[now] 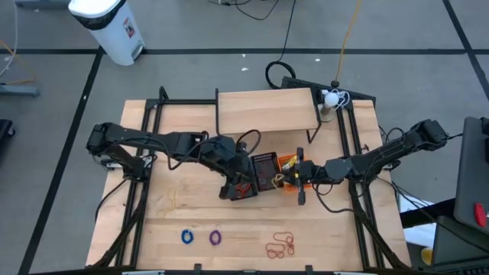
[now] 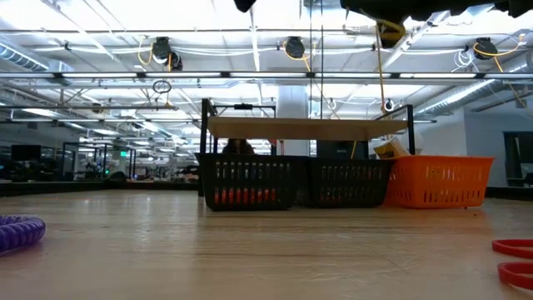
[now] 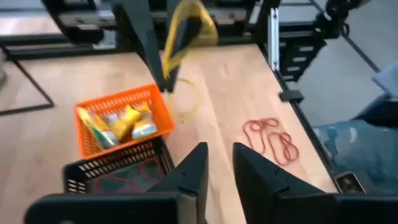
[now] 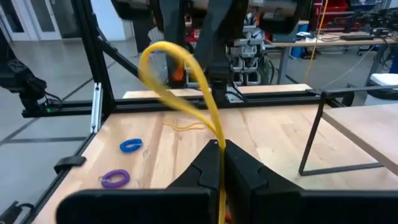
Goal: Pick & Place Office Desk Supplies
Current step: Put the top yellow rubber band into the right black bin
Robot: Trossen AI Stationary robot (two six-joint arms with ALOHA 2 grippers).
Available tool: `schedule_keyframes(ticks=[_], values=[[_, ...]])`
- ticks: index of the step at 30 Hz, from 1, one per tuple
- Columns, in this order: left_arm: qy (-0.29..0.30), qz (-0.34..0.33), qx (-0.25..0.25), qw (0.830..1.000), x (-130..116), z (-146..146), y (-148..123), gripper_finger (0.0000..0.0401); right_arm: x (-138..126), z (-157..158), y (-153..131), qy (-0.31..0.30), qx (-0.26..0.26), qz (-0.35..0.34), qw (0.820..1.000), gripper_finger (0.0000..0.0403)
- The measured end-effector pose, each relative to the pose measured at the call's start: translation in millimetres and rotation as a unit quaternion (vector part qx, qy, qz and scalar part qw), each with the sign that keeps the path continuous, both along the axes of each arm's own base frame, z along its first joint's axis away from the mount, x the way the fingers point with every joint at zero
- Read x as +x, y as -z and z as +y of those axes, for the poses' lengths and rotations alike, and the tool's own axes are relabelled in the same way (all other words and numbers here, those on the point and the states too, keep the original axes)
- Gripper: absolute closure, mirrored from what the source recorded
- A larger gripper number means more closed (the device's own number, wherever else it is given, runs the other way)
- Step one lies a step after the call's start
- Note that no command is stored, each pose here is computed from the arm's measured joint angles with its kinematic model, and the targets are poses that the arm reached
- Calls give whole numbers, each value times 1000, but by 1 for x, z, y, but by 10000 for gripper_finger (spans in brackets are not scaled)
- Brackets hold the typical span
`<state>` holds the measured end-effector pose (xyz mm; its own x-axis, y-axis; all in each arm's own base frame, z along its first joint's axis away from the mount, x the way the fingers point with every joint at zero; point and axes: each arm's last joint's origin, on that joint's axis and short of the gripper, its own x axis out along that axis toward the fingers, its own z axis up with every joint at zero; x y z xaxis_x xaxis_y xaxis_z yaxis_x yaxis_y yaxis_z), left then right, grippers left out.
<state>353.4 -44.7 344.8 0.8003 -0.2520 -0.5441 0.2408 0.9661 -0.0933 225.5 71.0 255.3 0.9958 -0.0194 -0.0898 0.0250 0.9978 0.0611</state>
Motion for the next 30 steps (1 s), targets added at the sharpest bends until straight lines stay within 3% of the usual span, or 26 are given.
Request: schedule_keyframes(ticks=[4,9,14,18,21,27,30], values=[[-41,37,21,998,-9,3,2,300,0,-1,1,2,5,5,1000,402],[-142,109,28,983,-17,9,12,280,1,-6,5,12,4,22,1000,402],[-286,183,47,939,-24,11,36,277,3,-12,8,26,-1,39,999,403],[-376,177,75,906,-31,10,53,277,3,-17,12,35,-5,58,998,403],[-394,184,107,894,-37,5,68,277,5,-21,16,49,12,74,996,403],[-386,191,133,893,-41,0,79,277,11,-34,31,81,25,122,989,403],[-395,179,134,891,-39,1,78,277,18,-39,37,68,36,128,989,403]])
